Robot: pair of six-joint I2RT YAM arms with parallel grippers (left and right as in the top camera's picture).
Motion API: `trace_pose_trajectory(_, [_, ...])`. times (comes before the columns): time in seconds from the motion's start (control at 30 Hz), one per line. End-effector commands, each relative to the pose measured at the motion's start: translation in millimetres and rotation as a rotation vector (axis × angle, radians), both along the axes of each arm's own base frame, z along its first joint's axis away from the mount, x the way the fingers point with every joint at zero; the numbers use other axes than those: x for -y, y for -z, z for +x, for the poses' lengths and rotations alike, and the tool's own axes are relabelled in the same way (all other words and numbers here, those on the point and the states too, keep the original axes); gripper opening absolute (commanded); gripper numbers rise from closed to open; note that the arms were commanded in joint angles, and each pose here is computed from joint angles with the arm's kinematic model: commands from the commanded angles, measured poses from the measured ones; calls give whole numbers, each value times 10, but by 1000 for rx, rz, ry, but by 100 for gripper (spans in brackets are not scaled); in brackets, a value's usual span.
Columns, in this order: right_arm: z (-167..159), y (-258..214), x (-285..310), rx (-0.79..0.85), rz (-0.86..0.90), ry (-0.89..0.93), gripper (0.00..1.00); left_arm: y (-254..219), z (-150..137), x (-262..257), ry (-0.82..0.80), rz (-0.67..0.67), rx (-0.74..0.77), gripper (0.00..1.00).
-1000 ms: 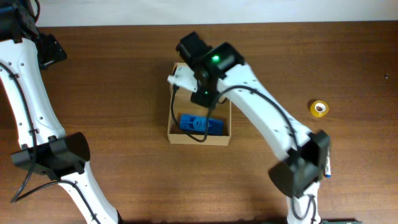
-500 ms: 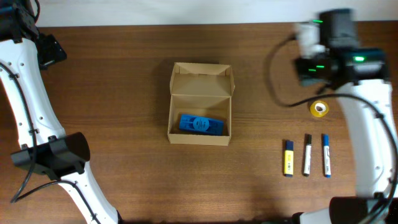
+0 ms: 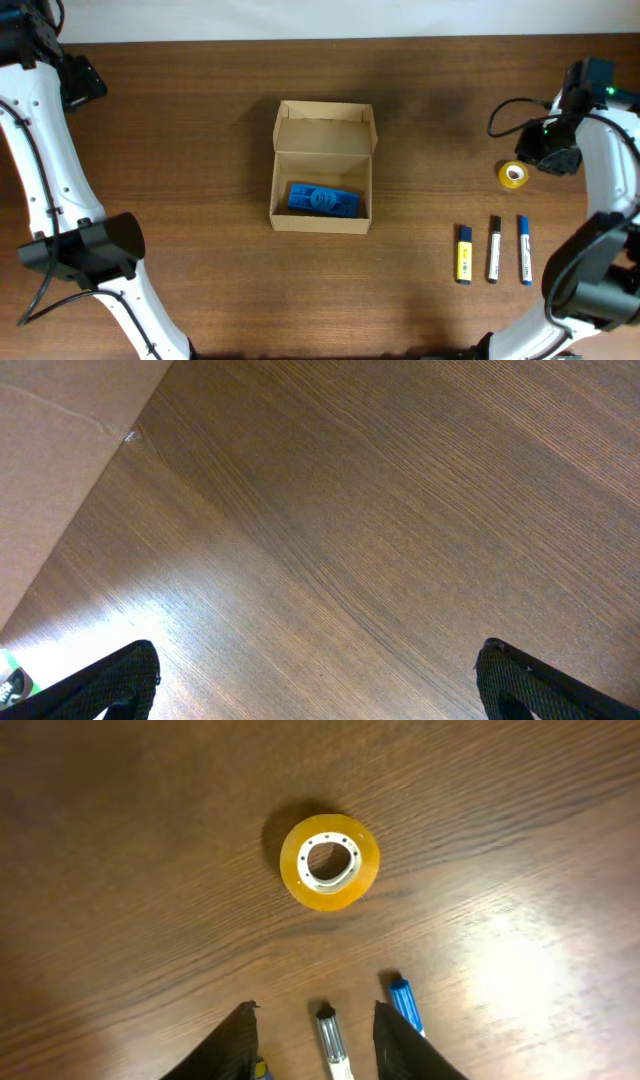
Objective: Pack container
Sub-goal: 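Move the right gripper to the yellow tape roll and grasp it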
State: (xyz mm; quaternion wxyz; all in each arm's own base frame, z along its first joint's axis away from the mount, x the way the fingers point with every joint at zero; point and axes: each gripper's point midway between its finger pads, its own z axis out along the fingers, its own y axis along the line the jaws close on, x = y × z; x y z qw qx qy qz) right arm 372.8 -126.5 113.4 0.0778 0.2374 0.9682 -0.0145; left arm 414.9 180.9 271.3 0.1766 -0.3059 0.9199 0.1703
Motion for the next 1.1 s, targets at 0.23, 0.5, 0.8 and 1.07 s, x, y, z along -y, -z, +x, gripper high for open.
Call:
trace_pose_trajectory(0.23, [-73, 556, 153, -124, 52, 80, 49, -1, -14, -7, 7, 2, -7, 100])
trace_pose_trajectory(0.5, [22, 667, 286, -92, 44, 101, 50, 0, -14, -8, 7, 1, -7, 100])
trace_pose_trajectory(0.8, [129, 770, 339, -64, 30, 109, 50, 0, -13, -6, 8, 1, -7, 100])
trace_pose_trajectory(1.07, [64, 1079, 316, -136, 55, 127, 50, 0, -14, -8, 7, 1, -7, 100])
